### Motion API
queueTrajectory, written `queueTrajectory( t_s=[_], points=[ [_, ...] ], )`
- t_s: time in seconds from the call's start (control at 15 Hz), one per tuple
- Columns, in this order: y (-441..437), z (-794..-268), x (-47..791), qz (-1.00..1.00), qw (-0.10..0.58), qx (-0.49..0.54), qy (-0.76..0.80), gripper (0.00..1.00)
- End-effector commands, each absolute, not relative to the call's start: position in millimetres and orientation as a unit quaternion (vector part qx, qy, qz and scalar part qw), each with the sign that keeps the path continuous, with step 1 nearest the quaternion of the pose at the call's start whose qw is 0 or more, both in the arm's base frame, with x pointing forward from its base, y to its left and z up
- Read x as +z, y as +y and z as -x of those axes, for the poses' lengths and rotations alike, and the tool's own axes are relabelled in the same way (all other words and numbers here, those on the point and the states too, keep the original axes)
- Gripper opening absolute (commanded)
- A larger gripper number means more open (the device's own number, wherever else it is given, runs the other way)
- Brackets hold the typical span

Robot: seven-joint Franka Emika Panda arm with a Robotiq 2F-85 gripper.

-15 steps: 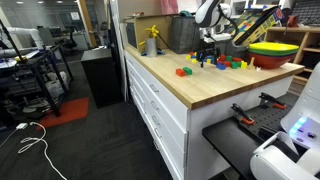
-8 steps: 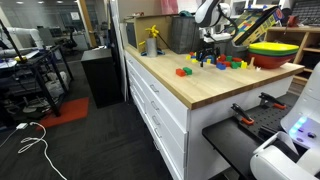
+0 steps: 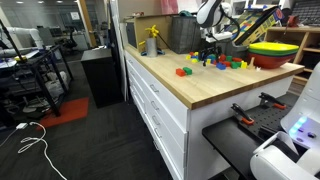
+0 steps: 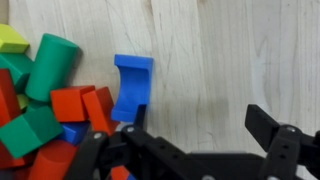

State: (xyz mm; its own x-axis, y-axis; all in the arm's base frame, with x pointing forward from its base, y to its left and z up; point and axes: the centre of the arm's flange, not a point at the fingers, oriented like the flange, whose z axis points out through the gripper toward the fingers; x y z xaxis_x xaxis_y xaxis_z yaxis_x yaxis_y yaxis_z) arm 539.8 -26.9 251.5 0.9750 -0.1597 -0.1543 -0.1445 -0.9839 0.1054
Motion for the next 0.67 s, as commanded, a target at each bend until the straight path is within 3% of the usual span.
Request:
queueTrajectory(
  t_s=[0.0, 0.6],
  points=[
    [-29.8, -546.2, 249.1, -0.993, 0.057, -0.076, -0.074, 1.0],
    [-26.8, -552.7, 236.4, -0.993, 0.035, -0.085, -0.073, 1.0]
  ],
)
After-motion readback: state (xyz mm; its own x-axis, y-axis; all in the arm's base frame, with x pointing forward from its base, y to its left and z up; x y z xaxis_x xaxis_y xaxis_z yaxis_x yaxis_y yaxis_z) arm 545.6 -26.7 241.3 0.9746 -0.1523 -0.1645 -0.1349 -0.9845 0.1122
